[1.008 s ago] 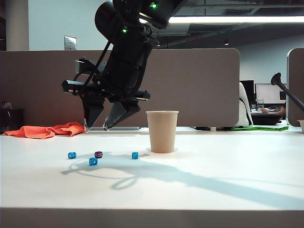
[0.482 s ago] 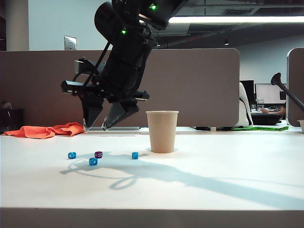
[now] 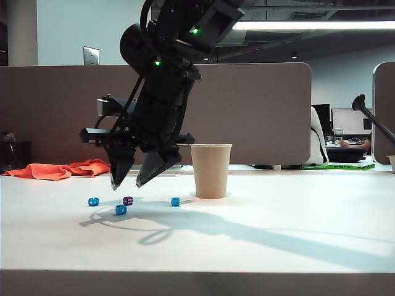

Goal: Pick up the dice with a different color and drop it into the paper cup.

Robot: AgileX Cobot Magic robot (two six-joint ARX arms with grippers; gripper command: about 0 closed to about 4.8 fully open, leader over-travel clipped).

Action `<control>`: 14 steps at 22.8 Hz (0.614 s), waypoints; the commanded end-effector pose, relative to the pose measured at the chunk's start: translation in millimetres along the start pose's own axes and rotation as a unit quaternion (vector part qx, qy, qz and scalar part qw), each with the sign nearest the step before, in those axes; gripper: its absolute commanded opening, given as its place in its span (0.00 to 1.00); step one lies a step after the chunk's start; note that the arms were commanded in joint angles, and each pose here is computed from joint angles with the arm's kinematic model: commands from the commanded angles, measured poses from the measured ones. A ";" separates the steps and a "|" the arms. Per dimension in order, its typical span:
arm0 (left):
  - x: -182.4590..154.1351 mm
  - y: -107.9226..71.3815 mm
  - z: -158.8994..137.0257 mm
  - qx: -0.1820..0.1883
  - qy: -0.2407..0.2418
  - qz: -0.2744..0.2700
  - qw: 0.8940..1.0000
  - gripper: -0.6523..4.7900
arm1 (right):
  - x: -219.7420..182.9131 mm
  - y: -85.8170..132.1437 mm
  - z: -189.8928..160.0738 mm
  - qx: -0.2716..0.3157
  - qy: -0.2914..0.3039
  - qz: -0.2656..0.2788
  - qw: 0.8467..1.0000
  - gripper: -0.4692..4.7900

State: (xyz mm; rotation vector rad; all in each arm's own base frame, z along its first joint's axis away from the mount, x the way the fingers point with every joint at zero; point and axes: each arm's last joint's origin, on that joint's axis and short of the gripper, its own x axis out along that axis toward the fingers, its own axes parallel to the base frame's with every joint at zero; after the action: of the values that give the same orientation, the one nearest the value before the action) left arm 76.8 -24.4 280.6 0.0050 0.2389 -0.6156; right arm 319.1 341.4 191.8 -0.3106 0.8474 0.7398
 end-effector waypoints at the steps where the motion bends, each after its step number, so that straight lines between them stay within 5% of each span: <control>1: -0.8 -0.5 2.4 0.002 -0.007 -0.002 1.000 0.11 | 0.8 1.8 1.8 -0.001 -0.008 -0.001 1.000 0.49; 14: -0.8 -0.5 2.4 0.002 -0.007 -0.002 1.000 0.11 | 4.0 2.0 5.4 0.000 -0.032 0.001 0.999 0.49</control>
State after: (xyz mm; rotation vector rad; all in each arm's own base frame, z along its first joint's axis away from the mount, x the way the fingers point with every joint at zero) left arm 76.8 -24.4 280.6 0.0051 0.2385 -0.6156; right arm 322.2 344.7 189.6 -0.2957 0.8140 0.7452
